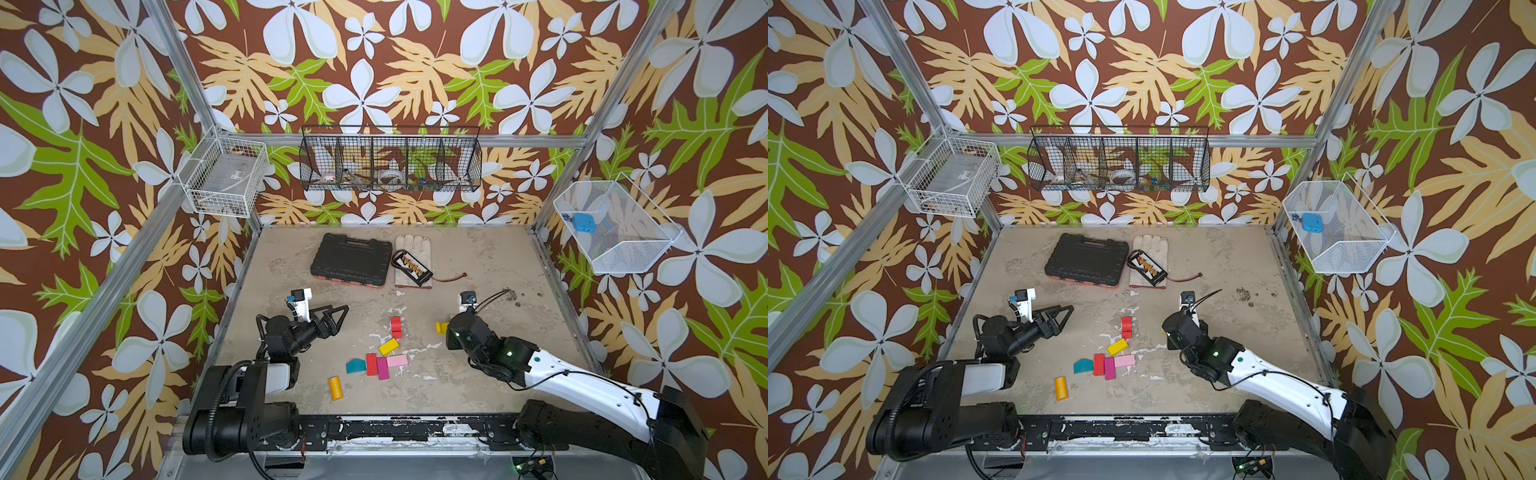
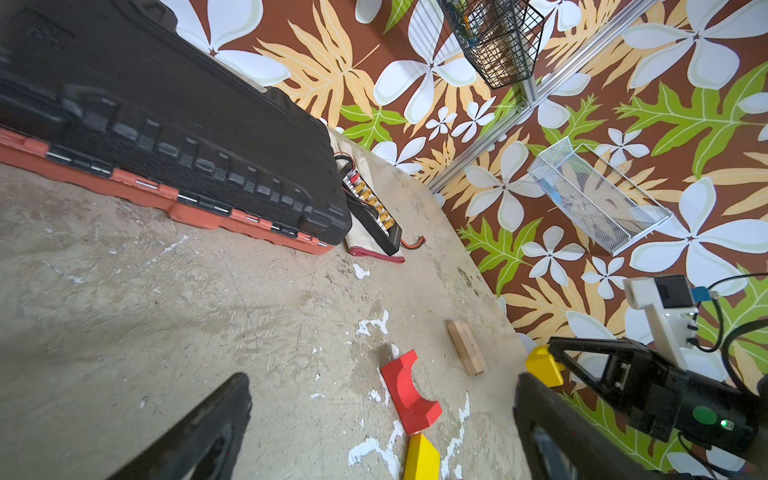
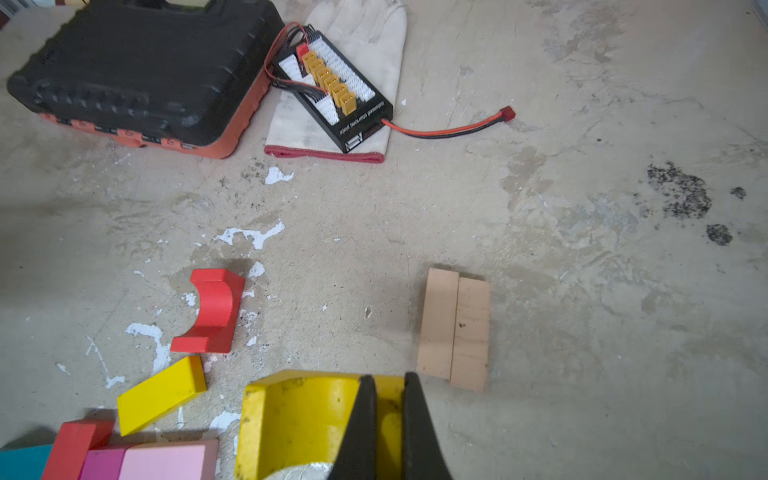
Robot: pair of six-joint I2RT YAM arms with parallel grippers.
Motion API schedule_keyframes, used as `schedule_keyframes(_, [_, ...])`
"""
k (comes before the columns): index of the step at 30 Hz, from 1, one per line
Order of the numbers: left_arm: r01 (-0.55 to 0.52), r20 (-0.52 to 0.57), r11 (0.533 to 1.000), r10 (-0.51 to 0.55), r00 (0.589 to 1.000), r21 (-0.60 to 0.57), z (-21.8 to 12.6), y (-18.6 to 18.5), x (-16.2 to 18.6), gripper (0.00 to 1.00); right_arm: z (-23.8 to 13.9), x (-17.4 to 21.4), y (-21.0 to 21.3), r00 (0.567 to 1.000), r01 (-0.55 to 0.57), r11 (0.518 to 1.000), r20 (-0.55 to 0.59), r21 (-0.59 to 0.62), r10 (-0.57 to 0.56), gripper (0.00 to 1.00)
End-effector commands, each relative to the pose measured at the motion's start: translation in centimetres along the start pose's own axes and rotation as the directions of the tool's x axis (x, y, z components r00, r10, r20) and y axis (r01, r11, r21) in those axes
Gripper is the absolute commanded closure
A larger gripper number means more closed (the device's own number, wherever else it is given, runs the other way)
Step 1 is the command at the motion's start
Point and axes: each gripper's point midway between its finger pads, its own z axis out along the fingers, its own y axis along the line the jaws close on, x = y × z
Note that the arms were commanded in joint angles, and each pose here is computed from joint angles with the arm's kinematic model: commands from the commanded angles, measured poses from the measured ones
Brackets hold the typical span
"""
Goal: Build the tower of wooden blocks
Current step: 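Lift the yellow arch and carry it over the paired wood bars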
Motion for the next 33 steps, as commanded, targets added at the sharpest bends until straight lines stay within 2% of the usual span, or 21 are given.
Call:
schedule_keyframes(1, [-0.030, 0.019, 0.999, 0.030, 0.999, 0.039, 0.1, -0.9, -0.7, 0.00, -1.7, -1.7, -0.7, 1.000, 0.008, 1.000, 0.027, 0.007, -0.008, 1.00])
schedule_keyframes(5, [-0.031, 0.016, 0.998, 0.030, 0.999, 0.046, 0.1, -1.0, -0.7, 0.00, -3.0, -5.1, -0.5, 0.991, 0.030, 0.999, 0.130, -0.039, -0.025, 1.00])
schedule_keyframes(9, [-0.029, 0.016, 0.999, 0.028, 0.999, 0.045, 0.1, -0.9, -0.7, 0.00, -0.7, -6.9, -1.4, 0.996, -0.012, 0.999, 0.084, -0.048, 0.016, 1.00])
schedule_keyframes(11, [-0.027, 0.013, 0.999, 0.026, 1.000, 0.046, 0.2, -0.9, -0.7, 0.00, 1.4, -7.1, -2.4, 0.997, -0.029, 1.000, 0.068, -0.006, 0.029, 1.00])
schedule_keyframes(13, [-0.024, 0.007, 0.999, 0.023, 1.000, 0.048, 0.2, -0.9, -0.6, 0.00, 3.3, -6.0, -3.5, 0.998, -0.054, 0.997, 0.035, 0.057, 0.052, 1.00])
schedule_keyframes(15, [-0.019, 0.004, 0.999, 0.019, 1.000, 0.048, 0.3, -0.8, -0.5, 0.00, 4.9, -4.8, -3.0, 0.999, -0.048, 0.999, -0.010, 0.012, 0.048, 1.00])
schedule_keyframes(19, [-0.013, -0.005, 0.998, 0.014, 1.000, 0.065, 0.4, -1.0, -0.4, 0.00, 5.9, -3.5, -5.1, 0.998, -0.014, 0.992, -0.056, 0.122, 0.021, 1.00])
schedule_keyframes(33, [-0.040, -0.041, 0.988, 0.047, 0.998, 0.149, 1.0, -2.7, 0.3, 0.00, 7.0, -2.1, -5.1, 0.997, -0.041, 0.995, -0.059, 0.088, 0.046, 1.00])
